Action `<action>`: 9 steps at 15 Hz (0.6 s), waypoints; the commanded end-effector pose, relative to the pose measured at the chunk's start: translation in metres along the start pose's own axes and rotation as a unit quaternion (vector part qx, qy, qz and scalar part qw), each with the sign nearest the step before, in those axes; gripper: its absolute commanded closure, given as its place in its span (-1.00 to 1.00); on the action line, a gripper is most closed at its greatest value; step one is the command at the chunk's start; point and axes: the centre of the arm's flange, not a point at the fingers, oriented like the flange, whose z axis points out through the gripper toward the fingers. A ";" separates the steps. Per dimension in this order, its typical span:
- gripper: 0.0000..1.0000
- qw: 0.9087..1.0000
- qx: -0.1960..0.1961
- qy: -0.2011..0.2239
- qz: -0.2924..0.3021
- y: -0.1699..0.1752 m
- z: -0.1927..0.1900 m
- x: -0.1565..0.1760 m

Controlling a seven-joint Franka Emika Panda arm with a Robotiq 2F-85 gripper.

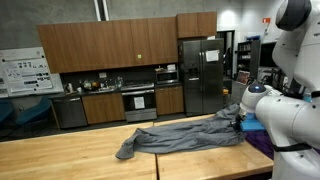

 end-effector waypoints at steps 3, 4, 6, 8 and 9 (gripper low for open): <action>0.92 0.997 -0.027 0.076 0.003 0.043 -0.063 -0.012; 0.92 0.996 -0.027 0.084 0.000 0.045 -0.066 -0.010; 0.92 0.995 -0.027 0.096 -0.007 0.047 -0.075 -0.011; 0.92 0.994 -0.026 0.104 -0.012 0.047 -0.079 -0.013; 0.92 0.994 -0.022 0.105 -0.015 0.045 -0.080 -0.014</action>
